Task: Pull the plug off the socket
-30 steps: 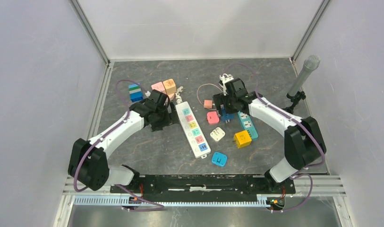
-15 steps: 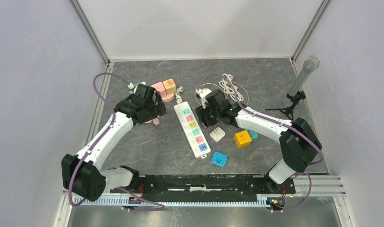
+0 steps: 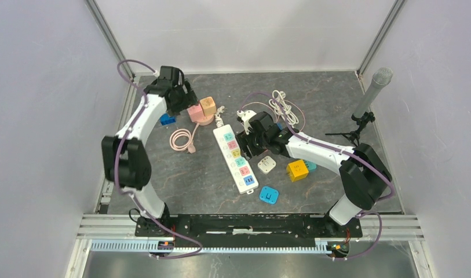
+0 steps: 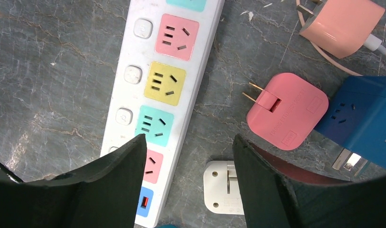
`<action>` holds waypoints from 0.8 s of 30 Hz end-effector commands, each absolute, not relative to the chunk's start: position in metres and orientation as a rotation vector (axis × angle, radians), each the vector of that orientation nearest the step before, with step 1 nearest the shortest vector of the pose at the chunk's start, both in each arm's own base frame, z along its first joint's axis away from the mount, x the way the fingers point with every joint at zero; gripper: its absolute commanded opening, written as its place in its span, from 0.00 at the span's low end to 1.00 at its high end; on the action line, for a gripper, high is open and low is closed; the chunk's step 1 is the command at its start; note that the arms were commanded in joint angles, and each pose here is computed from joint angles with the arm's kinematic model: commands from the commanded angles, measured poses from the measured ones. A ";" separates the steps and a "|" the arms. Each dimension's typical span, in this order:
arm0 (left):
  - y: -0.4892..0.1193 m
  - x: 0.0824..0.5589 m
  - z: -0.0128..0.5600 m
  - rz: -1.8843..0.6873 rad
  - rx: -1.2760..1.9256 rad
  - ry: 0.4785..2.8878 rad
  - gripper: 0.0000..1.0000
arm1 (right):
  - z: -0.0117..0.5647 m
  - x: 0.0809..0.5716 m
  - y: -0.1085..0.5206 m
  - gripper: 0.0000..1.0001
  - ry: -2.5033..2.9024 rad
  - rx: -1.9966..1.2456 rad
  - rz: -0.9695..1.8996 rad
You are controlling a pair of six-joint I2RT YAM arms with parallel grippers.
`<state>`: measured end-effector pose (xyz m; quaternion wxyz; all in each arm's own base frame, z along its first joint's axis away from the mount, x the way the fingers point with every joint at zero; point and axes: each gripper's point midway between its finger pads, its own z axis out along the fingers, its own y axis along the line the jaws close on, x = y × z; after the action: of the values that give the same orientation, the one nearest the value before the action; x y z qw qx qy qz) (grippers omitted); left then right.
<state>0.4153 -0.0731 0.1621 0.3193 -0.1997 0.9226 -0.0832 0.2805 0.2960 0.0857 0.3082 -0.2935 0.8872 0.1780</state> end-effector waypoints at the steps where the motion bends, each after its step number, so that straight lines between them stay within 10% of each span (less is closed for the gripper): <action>1: -0.074 0.469 0.153 -0.273 -0.597 2.407 0.86 | 0.108 0.295 0.304 0.72 2.276 -0.758 0.470; 9: -0.080 0.524 0.127 -0.286 -0.556 2.409 0.80 | 0.123 0.303 0.307 0.76 2.201 -0.824 0.454; 24: -0.082 0.430 0.080 -0.300 -0.447 2.668 0.72 | 0.130 0.343 0.351 0.77 2.182 -0.864 0.499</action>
<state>0.4753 -0.0832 0.0908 0.2613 -0.2008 0.9360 -0.1240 0.3244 0.3268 0.1090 0.3414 -0.3313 0.8637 0.1666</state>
